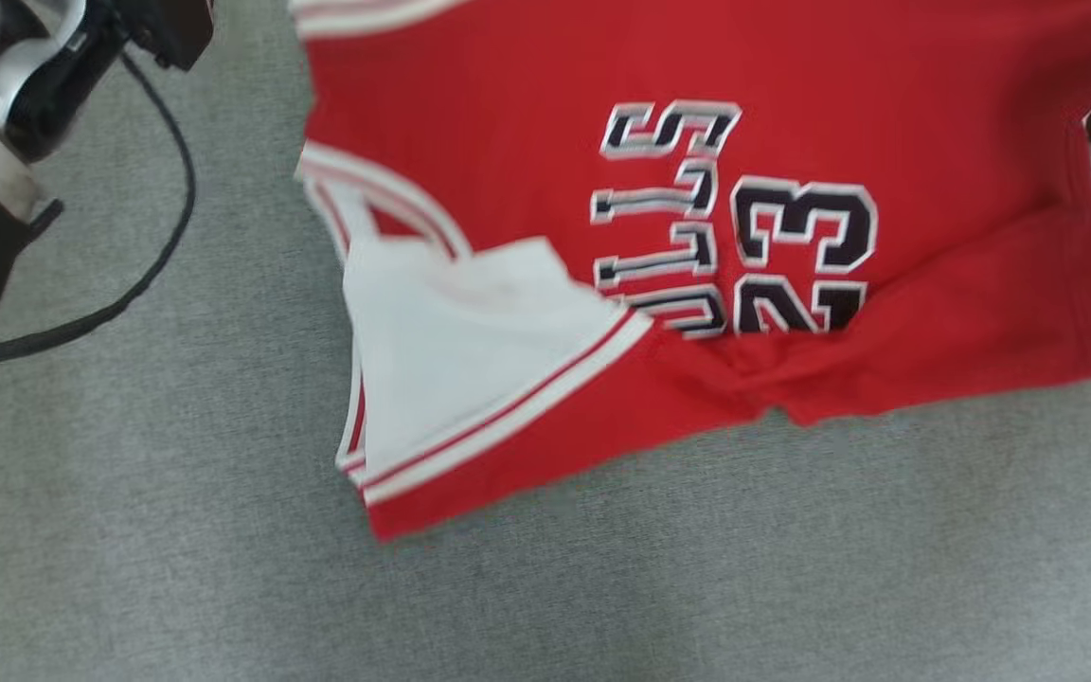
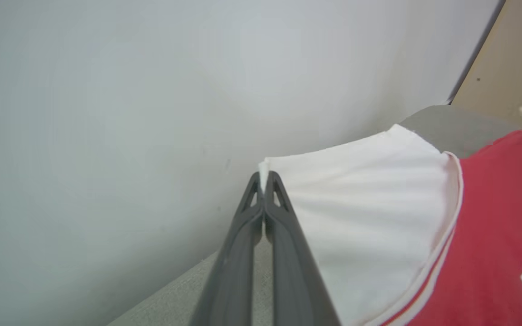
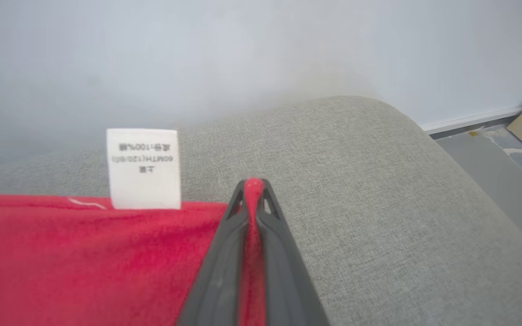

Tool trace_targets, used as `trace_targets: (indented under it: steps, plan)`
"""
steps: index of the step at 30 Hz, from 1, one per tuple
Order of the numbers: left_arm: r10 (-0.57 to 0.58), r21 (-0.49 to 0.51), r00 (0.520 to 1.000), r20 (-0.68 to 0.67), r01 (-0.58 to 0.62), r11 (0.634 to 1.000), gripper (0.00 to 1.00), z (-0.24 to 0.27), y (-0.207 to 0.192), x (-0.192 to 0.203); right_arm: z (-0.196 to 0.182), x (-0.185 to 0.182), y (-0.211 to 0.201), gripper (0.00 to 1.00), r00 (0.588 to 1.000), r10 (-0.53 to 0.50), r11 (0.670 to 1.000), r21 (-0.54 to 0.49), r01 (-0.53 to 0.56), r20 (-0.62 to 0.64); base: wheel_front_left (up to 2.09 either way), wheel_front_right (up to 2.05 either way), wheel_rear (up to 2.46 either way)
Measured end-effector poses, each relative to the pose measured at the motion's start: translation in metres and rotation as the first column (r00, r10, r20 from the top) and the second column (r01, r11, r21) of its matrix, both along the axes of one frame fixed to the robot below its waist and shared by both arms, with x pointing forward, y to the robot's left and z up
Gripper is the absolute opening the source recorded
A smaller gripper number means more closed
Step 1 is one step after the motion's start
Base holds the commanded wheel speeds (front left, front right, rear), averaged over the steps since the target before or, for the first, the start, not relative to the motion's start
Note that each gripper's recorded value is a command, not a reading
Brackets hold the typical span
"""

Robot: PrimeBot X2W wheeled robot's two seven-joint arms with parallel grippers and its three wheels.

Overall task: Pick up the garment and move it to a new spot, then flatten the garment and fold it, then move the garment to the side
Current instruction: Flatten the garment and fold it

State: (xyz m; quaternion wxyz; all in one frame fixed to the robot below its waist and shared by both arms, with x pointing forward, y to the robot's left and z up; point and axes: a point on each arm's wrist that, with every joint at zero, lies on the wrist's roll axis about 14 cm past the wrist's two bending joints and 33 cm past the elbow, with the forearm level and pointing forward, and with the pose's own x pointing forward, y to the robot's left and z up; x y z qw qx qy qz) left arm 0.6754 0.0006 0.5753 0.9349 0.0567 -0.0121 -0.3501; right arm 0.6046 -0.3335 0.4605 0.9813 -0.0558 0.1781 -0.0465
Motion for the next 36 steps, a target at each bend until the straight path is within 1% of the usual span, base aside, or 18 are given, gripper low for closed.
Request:
trace_targets:
  steps: [2,6,10,14,15,18,20,23,29,36]
  plan:
    - [0.002,-0.048,1.000,-0.004,-0.002,0.999,0.00,0.002,0.001,0.001,0.001,0.004,0.003,0.00,0.999,0.018,1.000,-0.009,-0.018,0.032,0.00,0.00,0.00]
    - [-0.034,-0.057,0.997,-0.069,0.030,0.998,0.00,-0.016,-0.003,-0.013,-0.004,0.003,0.016,0.00,0.995,0.072,0.997,-0.021,-0.071,0.064,0.00,0.00,0.00]
    - [-0.070,-0.106,0.995,-0.072,0.062,0.992,0.00,-0.018,0.003,-0.034,-0.002,-0.009,0.019,0.00,0.985,0.130,0.990,-0.060,-0.124,0.110,0.00,0.00,0.00]
    - [-0.090,-0.158,0.993,-0.073,0.077,0.984,0.00,-0.016,0.017,-0.056,-0.004,-0.025,0.019,0.00,0.980,0.157,0.987,-0.066,-0.150,0.123,0.00,0.00,0.00]
    - [-0.081,-0.188,0.994,-0.077,0.066,0.980,0.00,-0.014,0.028,-0.067,-0.003,-0.034,0.018,0.00,0.979,0.159,0.987,-0.057,-0.153,0.127,0.00,0.00,0.00]
    - [-0.073,-0.245,0.992,-0.101,0.046,0.968,0.00,-0.010,0.037,-0.090,-0.001,-0.047,0.015,0.00,0.978,0.159,0.987,-0.046,-0.154,0.133,0.00,0.00,0.00]
    - [-0.065,-0.274,0.987,-0.143,0.024,0.962,0.00,-0.015,0.042,-0.107,0.008,-0.051,0.013,0.00,0.974,0.163,0.986,-0.045,-0.157,0.160,0.00,0.00,0.00]
    - [-0.047,-0.286,0.980,-0.195,-0.011,0.958,0.00,-0.025,0.050,-0.133,0.015,-0.059,0.018,0.00,0.964,0.180,0.984,-0.035,-0.176,0.194,0.00,0.00,0.00]
    - [-0.018,-0.346,0.954,-0.299,-0.091,0.934,0.00,-0.045,0.059,-0.175,0.004,-0.087,0.024,0.00,0.963,0.187,0.982,-0.017,-0.187,0.193,0.00,0.00,0.00]
    - [0.006,-0.396,0.920,-0.392,-0.175,0.901,0.00,-0.066,0.065,-0.204,-0.018,-0.116,0.023,0.00,0.976,0.150,0.988,0.017,-0.155,0.158,0.00,0.00,0.00]
